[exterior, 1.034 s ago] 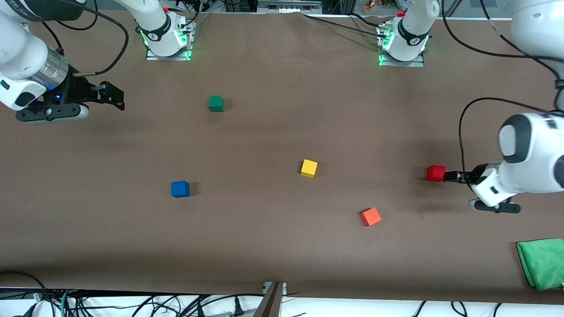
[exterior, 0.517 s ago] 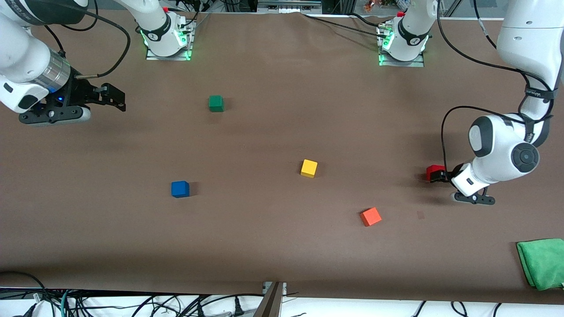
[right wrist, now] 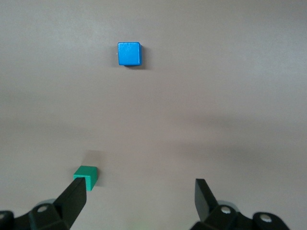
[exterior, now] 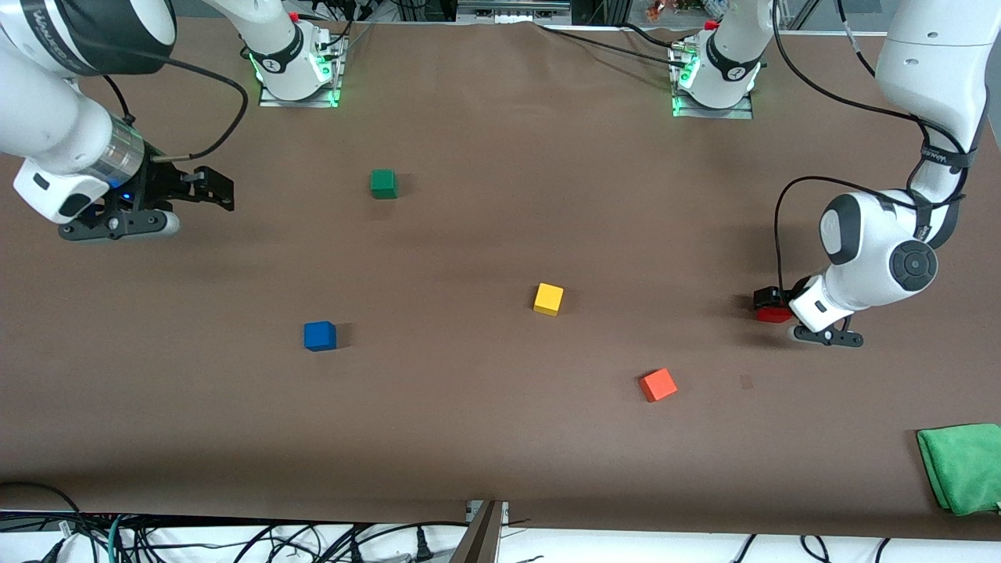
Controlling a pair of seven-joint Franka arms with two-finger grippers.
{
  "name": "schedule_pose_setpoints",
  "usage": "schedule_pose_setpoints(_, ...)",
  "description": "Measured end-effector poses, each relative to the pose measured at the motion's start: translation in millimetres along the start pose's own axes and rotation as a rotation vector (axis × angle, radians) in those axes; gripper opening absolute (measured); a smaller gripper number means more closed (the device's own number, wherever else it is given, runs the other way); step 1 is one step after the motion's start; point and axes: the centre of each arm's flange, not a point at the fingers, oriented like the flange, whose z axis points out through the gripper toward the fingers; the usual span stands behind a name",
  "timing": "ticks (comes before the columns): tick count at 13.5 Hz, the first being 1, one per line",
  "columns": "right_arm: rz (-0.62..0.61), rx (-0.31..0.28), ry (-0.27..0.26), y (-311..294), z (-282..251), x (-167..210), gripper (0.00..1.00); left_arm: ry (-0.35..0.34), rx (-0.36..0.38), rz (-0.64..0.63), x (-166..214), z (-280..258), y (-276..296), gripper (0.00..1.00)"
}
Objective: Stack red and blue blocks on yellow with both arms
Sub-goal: 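Grasp the red cube with the left gripper while the right gripper reaches blue, then place the red cube on the yellow cube while the right gripper grasps blue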
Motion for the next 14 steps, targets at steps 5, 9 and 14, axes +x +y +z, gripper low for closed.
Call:
schedule_pose_setpoints(5, -0.003, -0.011, 0.029, -20.1, 38.6, 30.7, 1.00, -0.006, 0.000, 0.001, -5.8, -0.5, 1.3, 0.56)
schedule_pose_setpoints(9, 0.019, 0.001, 0.061, -32.6, 112.5, 75.1, 1.00, 0.045, -0.010, 0.054, 13.1, -25.1, 34.7, 0.56)
schedule_pose_setpoints(14, 0.069, 0.039, 0.028, -33.9, 204.4, 124.9, 1.00, 0.055, -0.056, 0.060, 46.8, -119.4, 238.6, 0.56)
